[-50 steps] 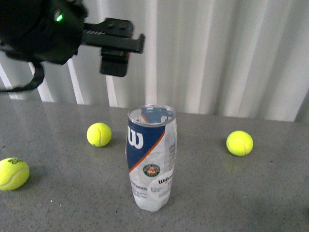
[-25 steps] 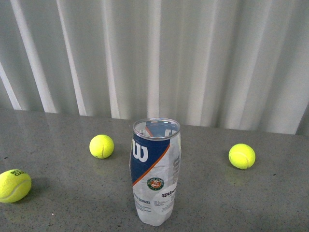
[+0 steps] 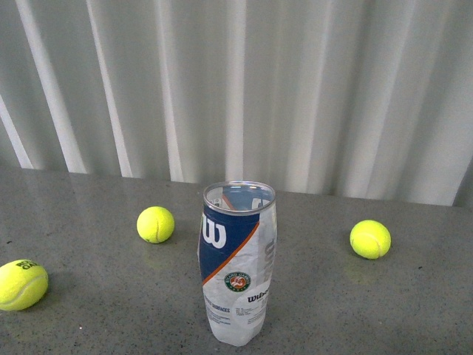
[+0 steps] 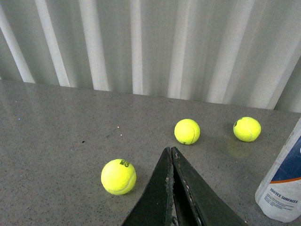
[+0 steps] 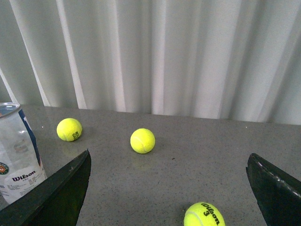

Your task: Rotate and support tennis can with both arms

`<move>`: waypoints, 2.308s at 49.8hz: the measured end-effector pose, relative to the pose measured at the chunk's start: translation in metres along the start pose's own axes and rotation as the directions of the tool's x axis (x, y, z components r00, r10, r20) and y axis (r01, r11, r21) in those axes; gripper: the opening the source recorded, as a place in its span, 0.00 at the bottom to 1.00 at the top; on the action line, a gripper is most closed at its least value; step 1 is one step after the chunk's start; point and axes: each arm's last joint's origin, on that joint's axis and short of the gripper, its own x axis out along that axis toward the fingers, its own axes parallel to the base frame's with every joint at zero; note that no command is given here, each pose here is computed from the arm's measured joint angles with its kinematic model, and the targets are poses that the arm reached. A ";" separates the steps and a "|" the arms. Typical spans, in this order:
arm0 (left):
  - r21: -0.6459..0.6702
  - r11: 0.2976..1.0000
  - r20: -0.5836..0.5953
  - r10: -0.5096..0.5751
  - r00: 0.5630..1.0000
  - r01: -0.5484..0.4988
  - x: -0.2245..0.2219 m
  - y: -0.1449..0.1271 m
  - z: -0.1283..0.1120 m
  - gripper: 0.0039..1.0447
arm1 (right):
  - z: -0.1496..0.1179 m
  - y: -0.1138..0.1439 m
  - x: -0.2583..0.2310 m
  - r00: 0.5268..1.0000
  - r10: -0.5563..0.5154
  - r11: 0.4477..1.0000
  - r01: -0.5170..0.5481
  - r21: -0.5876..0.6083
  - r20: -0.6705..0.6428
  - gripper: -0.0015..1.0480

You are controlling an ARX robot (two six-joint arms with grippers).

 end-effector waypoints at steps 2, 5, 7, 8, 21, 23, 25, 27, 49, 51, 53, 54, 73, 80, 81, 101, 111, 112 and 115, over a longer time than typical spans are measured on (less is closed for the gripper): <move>0.000 1.000 0.001 0.002 1.000 -0.002 -0.003 0.000 -0.001 0.03 | 0.000 0.000 0.000 1.000 0.000 1.000 0.000 0.000 0.000 0.93; 0.000 1.000 0.001 0.001 1.000 -0.001 -0.005 0.000 -0.002 0.03 | 0.000 0.000 0.000 1.000 0.001 1.000 -0.001 0.000 0.000 0.93; 0.000 1.000 0.010 0.000 1.000 0.000 -0.009 0.000 -0.007 0.03 | 0.000 0.000 0.000 1.000 0.001 1.000 -0.001 0.000 0.000 0.93; 0.000 1.000 0.014 0.000 1.000 0.000 -0.010 0.000 -0.007 0.03 | 0.000 0.000 0.000 1.000 0.001 1.000 -0.001 0.000 0.000 0.93; 0.000 1.000 0.031 -0.002 1.000 0.002 -0.023 0.000 -0.002 0.03 | 0.000 0.000 0.000 1.000 0.001 1.000 -0.001 0.000 0.000 0.93; 0.000 1.000 0.031 -0.002 1.000 0.002 -0.025 0.000 -0.002 0.03 | 0.000 0.000 0.000 1.000 0.001 1.000 -0.001 0.000 0.000 0.93; 0.000 1.000 0.033 -0.003 0.999 0.003 -0.027 0.000 -0.002 0.03 | 0.000 0.000 0.000 1.000 0.001 1.000 -0.001 0.000 0.000 0.93; 0.000 1.000 0.035 -0.002 0.999 0.002 -0.028 0.000 -0.002 0.03 | 0.000 0.000 0.000 1.000 0.001 1.000 -0.001 0.000 0.000 0.93; 0.000 1.000 0.035 -0.003 0.999 0.003 -0.039 0.000 -0.002 0.03 | 0.000 0.000 0.000 1.000 0.001 1.000 -0.001 0.000 0.000 0.93; 0.000 1.000 0.036 -0.003 0.999 0.003 -0.040 0.000 -0.002 0.03 | 0.000 0.000 0.000 1.000 0.001 1.000 -0.001 0.000 0.000 0.93; 0.000 1.000 0.036 -0.003 0.999 0.003 -0.041 0.000 -0.002 0.03 | 0.000 0.000 0.000 1.000 0.001 1.000 -0.001 0.000 0.000 0.93; 0.000 1.000 0.036 -0.002 0.999 0.002 -0.041 0.000 -0.002 0.03 | 0.000 0.000 0.000 1.000 0.001 1.000 -0.001 0.000 0.000 0.93; 0.000 1.000 0.030 -0.003 1.000 0.003 -0.054 0.000 -0.005 0.15 | 0.000 0.000 0.000 1.000 0.001 1.000 -0.001 0.000 0.000 0.93; 0.000 1.000 0.030 -0.003 1.000 0.003 -0.054 0.000 -0.005 0.42 | 0.000 0.000 0.000 1.000 0.001 1.000 -0.001 0.000 0.000 0.93; 0.000 1.000 0.030 -0.003 1.000 0.003 -0.054 0.000 -0.005 0.44 | 0.000 0.000 0.000 1.000 0.001 1.000 -0.001 0.000 0.000 0.93; 0.000 1.000 0.029 -0.003 1.000 0.003 -0.054 0.000 -0.005 0.94 | 0.000 0.000 0.000 1.000 0.001 1.000 -0.001 0.000 0.000 0.93; 0.000 1.000 0.029 -0.003 1.000 0.003 -0.054 0.000 -0.005 0.94 | 0.000 0.000 0.000 1.000 0.001 1.000 -0.001 0.000 0.000 0.93; 0.000 1.000 0.029 -0.003 1.000 0.003 -0.054 0.000 -0.005 0.94 | 0.000 0.000 0.000 1.000 0.001 1.000 -0.001 0.000 0.000 0.93; 0.000 1.000 0.029 -0.003 1.000 0.003 -0.054 0.000 -0.005 0.94 | 0.000 0.000 0.000 1.000 0.001 1.000 -0.001 0.000 0.000 0.93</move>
